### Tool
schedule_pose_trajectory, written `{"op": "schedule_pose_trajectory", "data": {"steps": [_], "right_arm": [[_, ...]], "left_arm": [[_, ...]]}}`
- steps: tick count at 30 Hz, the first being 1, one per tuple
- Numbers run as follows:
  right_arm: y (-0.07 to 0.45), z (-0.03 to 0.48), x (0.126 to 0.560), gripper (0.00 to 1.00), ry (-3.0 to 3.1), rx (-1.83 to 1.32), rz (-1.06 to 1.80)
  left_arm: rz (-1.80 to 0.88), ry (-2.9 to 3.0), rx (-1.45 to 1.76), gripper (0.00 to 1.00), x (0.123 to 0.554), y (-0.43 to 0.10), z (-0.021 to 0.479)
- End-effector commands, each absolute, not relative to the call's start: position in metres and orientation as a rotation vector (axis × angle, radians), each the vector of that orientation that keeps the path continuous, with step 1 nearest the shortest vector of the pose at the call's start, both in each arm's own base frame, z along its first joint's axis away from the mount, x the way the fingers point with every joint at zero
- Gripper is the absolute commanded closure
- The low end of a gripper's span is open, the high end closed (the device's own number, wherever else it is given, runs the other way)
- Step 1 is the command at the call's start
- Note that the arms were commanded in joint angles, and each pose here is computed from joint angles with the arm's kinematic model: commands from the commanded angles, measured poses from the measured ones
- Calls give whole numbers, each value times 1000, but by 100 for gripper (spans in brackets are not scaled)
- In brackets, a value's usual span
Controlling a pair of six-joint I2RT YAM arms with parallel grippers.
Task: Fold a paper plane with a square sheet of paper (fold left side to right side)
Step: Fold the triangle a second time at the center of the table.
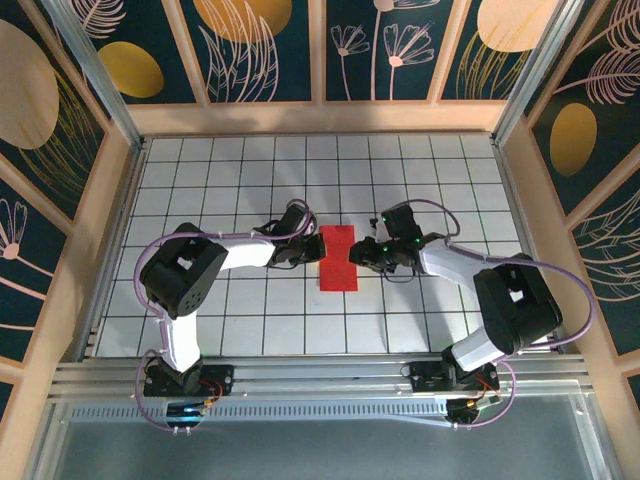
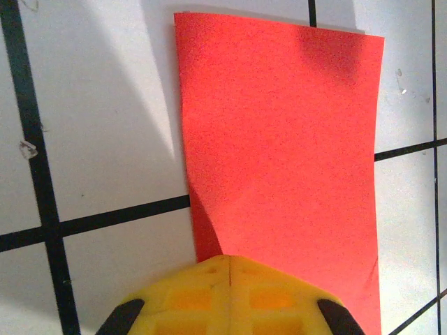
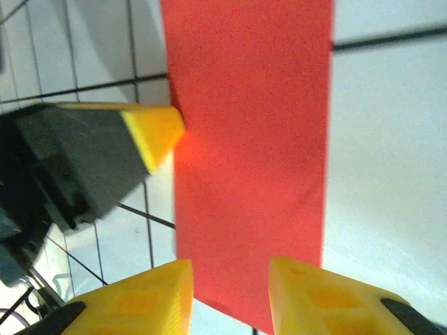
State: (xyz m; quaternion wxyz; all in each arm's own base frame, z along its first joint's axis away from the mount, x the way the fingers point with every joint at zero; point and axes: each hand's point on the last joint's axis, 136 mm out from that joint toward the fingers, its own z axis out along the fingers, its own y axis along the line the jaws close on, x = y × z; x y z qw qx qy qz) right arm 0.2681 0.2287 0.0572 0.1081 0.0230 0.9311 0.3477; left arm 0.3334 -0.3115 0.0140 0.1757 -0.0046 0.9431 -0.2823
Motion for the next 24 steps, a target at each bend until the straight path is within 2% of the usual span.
{"op": "schedule_pose_trajectory", "data": {"steps": [1, 9, 14, 24], "right_arm": [[217, 36, 237, 63, 2857, 93, 1010], [218, 24, 216, 58, 2910, 106, 1031], [218, 27, 221, 58, 2885, 119, 1018], [224, 22, 221, 65, 2890, 106, 1044]], "left_arm": [[-693, 2781, -39, 100, 316, -292, -15], [-699, 2779, -50, 100, 314, -291, -14], [-824, 2695, -10, 100, 321, -307, 17], [-878, 2618, 23, 99, 323, -309, 60]]}}
